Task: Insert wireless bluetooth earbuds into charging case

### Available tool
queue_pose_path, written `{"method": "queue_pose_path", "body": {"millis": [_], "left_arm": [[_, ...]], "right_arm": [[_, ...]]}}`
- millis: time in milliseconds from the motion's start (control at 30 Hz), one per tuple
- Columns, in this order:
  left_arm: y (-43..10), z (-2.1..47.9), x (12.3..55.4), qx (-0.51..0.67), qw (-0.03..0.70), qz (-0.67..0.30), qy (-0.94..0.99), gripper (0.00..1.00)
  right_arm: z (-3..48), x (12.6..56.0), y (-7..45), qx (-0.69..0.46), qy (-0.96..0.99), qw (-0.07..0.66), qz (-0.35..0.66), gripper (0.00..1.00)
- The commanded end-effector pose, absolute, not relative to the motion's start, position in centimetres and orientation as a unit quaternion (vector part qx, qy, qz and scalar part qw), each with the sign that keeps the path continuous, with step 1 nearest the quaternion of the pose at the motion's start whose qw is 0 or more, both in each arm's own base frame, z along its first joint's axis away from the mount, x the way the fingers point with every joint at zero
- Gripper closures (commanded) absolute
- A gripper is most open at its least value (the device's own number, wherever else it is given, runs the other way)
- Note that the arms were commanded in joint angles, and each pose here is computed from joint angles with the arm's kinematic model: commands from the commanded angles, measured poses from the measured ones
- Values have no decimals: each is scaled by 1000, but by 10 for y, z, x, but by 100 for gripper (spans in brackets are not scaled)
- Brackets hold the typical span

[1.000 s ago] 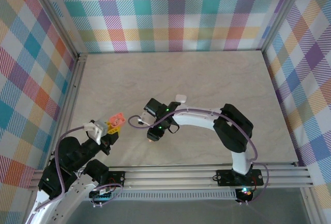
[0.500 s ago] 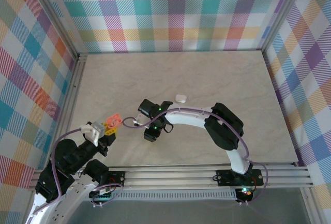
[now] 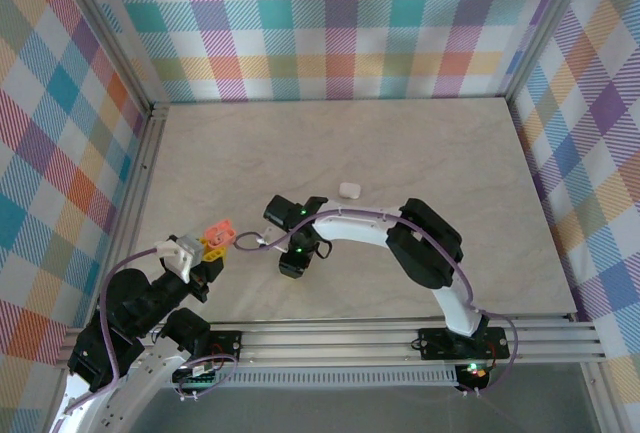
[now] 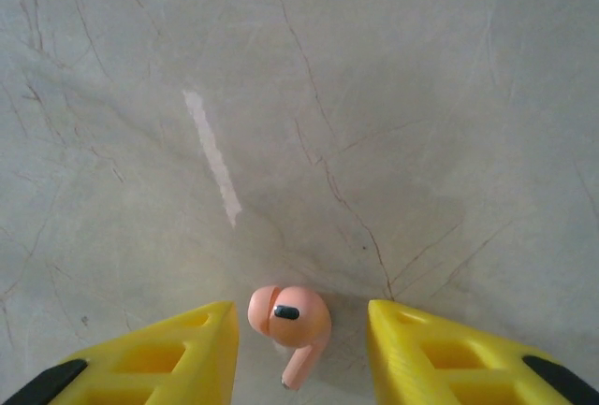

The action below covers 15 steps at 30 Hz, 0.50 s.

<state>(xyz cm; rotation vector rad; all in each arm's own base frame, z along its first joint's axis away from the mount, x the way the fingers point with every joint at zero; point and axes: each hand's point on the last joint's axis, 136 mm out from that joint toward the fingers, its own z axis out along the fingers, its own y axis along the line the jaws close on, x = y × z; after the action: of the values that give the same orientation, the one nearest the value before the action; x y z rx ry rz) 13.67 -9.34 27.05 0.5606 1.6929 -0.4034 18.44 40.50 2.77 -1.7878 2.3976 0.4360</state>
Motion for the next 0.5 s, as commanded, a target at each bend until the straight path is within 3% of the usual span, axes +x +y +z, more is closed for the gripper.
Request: {"method": "queue_pose_path", "body": {"millis": [0, 333, 467], "left_arm": [[-94, 277, 133, 246, 618, -182, 724, 100], [-95, 278, 133, 246, 619, -183, 723, 100], [-95, 278, 133, 247, 619, -185, 723, 100]], "right_arm": [[26, 177, 408, -602, 783, 45, 148, 59], [19, 171, 405, -599, 786, 26, 148, 59], [18, 171, 407, -599, 786, 23, 148, 65]]}}
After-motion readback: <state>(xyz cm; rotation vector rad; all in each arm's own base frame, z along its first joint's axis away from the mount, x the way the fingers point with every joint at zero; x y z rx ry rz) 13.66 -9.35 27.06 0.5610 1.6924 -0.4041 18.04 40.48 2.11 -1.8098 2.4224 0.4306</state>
